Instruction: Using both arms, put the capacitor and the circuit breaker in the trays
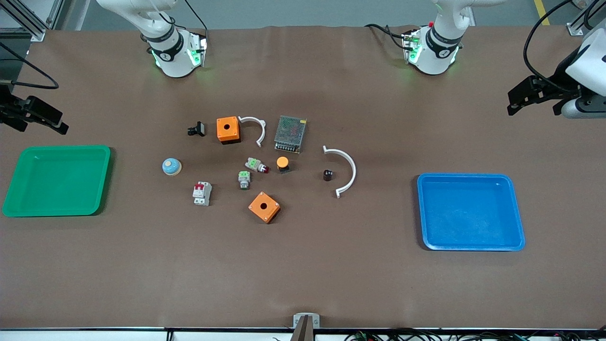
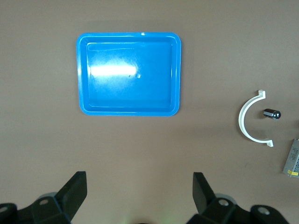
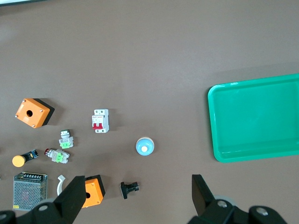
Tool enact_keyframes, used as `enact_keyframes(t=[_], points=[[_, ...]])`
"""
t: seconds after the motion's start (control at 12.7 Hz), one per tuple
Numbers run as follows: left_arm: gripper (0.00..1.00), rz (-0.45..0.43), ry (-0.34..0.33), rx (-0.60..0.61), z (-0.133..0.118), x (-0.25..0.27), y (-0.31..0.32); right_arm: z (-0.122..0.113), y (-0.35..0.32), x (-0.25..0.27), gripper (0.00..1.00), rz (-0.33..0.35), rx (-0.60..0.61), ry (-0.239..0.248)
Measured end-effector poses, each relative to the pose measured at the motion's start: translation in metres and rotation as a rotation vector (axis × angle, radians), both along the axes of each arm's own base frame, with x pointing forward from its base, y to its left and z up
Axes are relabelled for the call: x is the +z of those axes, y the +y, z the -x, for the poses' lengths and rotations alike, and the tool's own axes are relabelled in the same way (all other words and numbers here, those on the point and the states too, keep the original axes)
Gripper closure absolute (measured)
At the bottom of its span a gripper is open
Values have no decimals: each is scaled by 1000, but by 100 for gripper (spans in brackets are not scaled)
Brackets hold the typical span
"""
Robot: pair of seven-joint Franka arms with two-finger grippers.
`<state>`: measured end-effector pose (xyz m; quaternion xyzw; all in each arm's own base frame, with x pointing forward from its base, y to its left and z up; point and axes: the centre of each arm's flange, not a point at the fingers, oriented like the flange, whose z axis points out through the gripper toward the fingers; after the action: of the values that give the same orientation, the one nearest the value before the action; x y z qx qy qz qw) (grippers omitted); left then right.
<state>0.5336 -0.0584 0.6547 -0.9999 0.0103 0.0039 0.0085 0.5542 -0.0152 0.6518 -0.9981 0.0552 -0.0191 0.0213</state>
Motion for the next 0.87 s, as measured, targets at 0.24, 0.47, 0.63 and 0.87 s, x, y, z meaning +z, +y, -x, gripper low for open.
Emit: enact_keyframes(t=[0.24,0.47,0.63,0.87], points=[[0,0,2,0,-1,-1,0,0,0,0,0,0,0,0],[0,0,10,-1,-3,-5,-1,0,0,0,0,0,0,0],[0,0,22,-8,-7,-12,-4,0,0,0,0,0,0,0],[0,3,42,-67,-18,-34,-37,-1,0,-2,0,0,0,5]])
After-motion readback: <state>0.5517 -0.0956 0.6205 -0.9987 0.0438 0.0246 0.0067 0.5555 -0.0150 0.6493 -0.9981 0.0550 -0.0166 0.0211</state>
